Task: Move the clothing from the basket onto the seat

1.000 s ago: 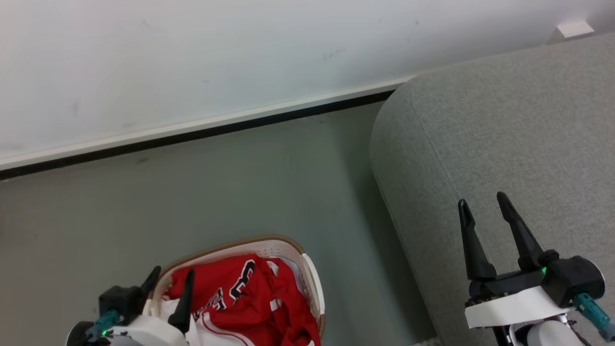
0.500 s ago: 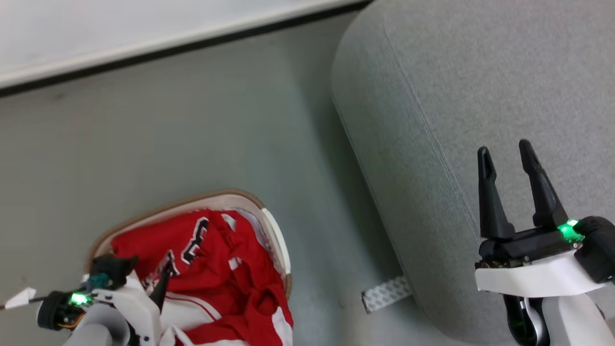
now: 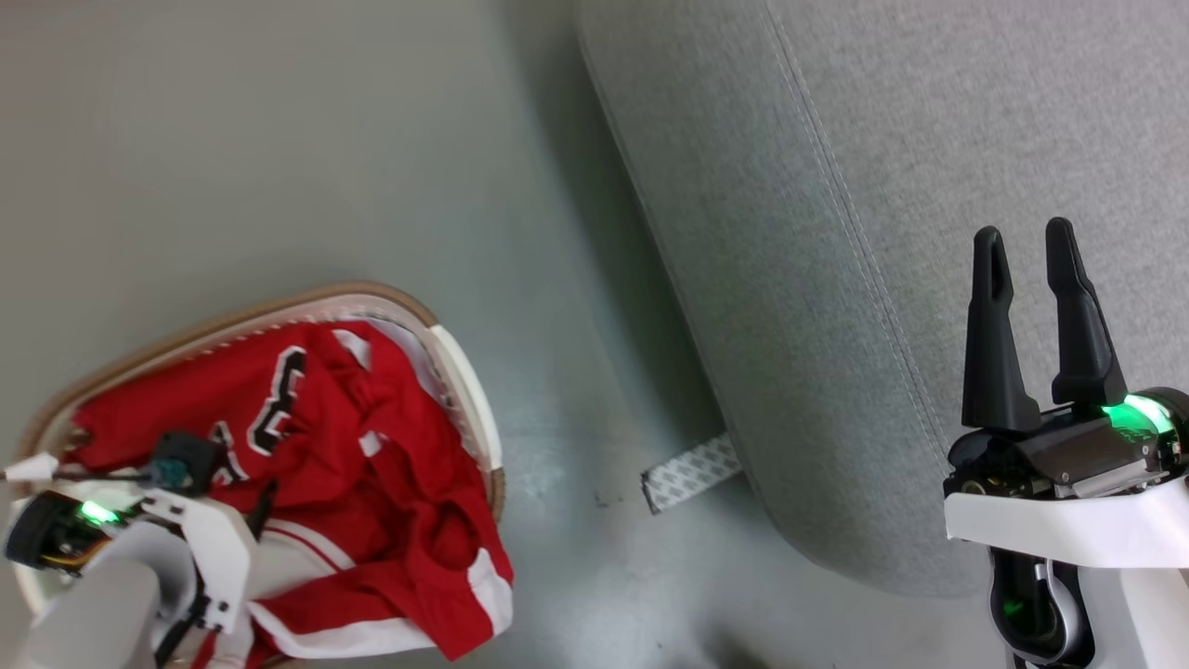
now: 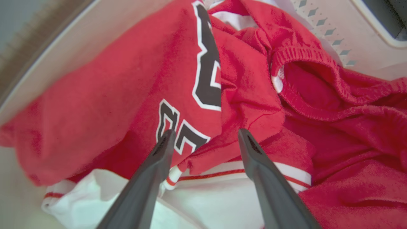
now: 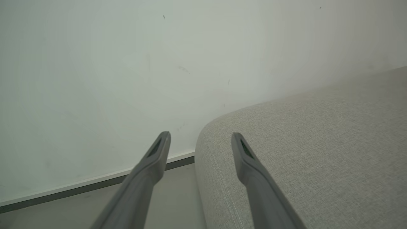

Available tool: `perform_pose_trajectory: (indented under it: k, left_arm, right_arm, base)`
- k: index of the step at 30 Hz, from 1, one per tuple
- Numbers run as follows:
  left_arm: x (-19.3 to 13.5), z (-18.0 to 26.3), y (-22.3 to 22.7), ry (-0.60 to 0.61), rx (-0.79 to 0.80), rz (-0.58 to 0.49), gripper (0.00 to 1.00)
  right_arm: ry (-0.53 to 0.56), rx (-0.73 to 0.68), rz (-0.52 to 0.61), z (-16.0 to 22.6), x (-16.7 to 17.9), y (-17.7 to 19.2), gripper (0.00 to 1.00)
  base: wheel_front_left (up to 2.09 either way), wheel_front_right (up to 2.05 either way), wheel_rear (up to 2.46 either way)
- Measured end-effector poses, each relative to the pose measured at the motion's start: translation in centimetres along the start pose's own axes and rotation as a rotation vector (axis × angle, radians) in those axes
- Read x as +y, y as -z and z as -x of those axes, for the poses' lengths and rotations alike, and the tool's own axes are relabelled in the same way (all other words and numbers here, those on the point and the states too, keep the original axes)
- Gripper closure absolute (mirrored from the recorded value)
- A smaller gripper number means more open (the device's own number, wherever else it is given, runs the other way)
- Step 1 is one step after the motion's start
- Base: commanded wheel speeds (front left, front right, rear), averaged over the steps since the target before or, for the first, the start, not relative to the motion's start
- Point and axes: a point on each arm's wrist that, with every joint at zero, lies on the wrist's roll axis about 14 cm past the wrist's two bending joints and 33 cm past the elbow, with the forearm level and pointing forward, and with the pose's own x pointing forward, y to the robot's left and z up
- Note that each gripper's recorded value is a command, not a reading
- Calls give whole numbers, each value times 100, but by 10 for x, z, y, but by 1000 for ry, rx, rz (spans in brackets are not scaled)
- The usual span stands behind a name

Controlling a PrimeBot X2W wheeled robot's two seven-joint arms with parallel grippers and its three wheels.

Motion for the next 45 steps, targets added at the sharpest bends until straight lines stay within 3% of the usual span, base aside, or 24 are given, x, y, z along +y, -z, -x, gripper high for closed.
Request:
perform_pose_trajectory:
  k: [10, 12, 13, 15, 24, 30, 45]
  left_arm:
    - [1, -38, 13, 54, 102, -60, 0]
    - [2, -43, 16, 57, 127, -72, 0]
    - [3, -45, 17, 55, 135, -74, 22]
    - [5, -48, 18, 50, 144, -78, 100]
    - [3, -45, 10, 45, 123, -63, 100]
    - [-10, -30, -20, 58, 24, -61, 100]
    - [-44, 59, -102, 24, -279, 46, 100]
  right_arm:
    - [22, 26, 3, -1, -7, 9, 0]
    - [45, 22, -46, 0, -11, 9, 0]
    - [51, 20, -52, 0, -13, 8, 0]
    - [50, 16, -50, 0, -12, 7, 0]
    - [35, 3, -50, -1, -8, 2, 0]
    - [2, -14, -43, -1, 2, -6, 0]
    - [-125, -100, -37, 13, 44, -43, 0]
  base:
    - [0, 0, 0]
    - [0, 0, 0]
    - [0, 0, 0]
    - [0, 0, 0]
    - [0, 0, 0]
    - [0, 0, 0]
    - [0, 0, 0]
